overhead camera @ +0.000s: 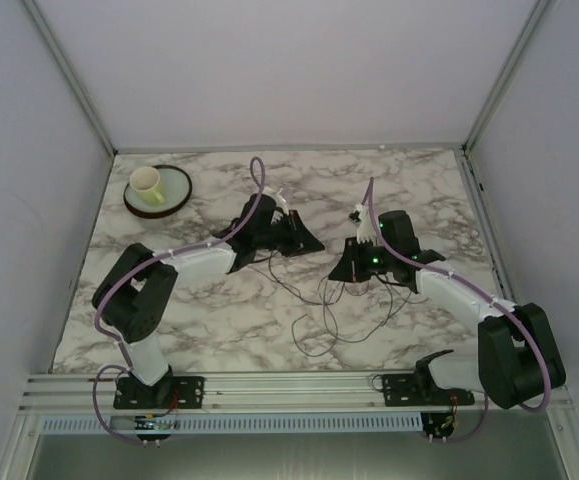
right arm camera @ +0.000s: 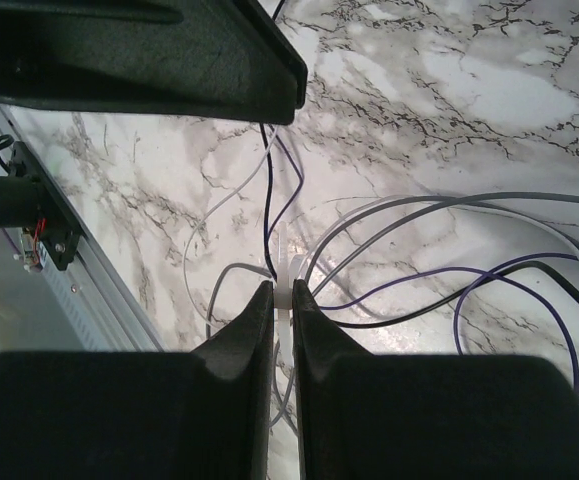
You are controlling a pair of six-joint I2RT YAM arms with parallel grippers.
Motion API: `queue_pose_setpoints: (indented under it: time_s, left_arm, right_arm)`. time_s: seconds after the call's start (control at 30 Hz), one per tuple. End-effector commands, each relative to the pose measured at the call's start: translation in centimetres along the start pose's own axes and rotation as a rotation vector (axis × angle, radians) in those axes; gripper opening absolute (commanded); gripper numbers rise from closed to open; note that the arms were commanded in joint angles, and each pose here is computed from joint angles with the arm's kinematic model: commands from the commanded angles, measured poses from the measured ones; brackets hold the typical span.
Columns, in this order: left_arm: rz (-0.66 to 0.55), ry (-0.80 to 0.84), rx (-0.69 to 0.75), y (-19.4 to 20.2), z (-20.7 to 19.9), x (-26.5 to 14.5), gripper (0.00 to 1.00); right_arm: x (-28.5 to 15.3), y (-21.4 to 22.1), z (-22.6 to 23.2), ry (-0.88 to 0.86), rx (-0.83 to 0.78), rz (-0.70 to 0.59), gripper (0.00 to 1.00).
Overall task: Zip-tie the wires
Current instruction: Tie the cable at the center of the board.
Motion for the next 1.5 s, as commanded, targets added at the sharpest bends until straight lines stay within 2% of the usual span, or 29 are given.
queue_pose_setpoints:
  time_s: [0.0,0.13,0.23,0.6,0.83,1.27,1.47]
  left_arm:
    - [0.007,0.042,0.035,0.0,-1.3,-0.6,0.27]
    - [0.024,0.043,0.018,0.9,-0.9,-0.9,0.37]
    - [0.045,0.049,0.000,1.9,-0.6,-0.8,0.39]
    - [0.081,0.125,-0.063,4.2,-1.2,0.5,0.38]
    - [0.095,0.089,-0.055,4.6,-0.7,0.6,0.35]
    - [0.104,0.006,-0.036,5.2,0.8,0.6,0.37]
    - [0.122,0.014,-0.048,6.1,0.9,1.2,0.32]
  right_arm:
    - [-0.1,-0.7,0.5,-0.002,-0.023,-0.015,0.00]
    - [-0.1,-0.6,0.4,-0.002,-0.020,-0.013,0.00]
    - [-0.1,-0.7,0.4,-0.003,-0.021,-0.014,0.00]
    - [0.1,-0.8,0.4,-0.006,-0.018,-0.008,0.00]
    - [0.1,-0.8,0.4,-0.005,-0.021,-0.008,0.00]
    - [0.2,-1.1,0.2,0.003,-0.020,-0.012,0.00]
    - [0.3,-1.2,0.3,0.001,-0.015,-0.018,0.00]
Point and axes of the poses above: each gripper's point midway between its finger pads, its own x axis out along the fingers, its own z axis along the line the jaws close on, y = z × x, the point moved 5 cm from there along -x, back along the fingers, and after that the axes turned 9 degrees about -x, right-handed, at the moved point
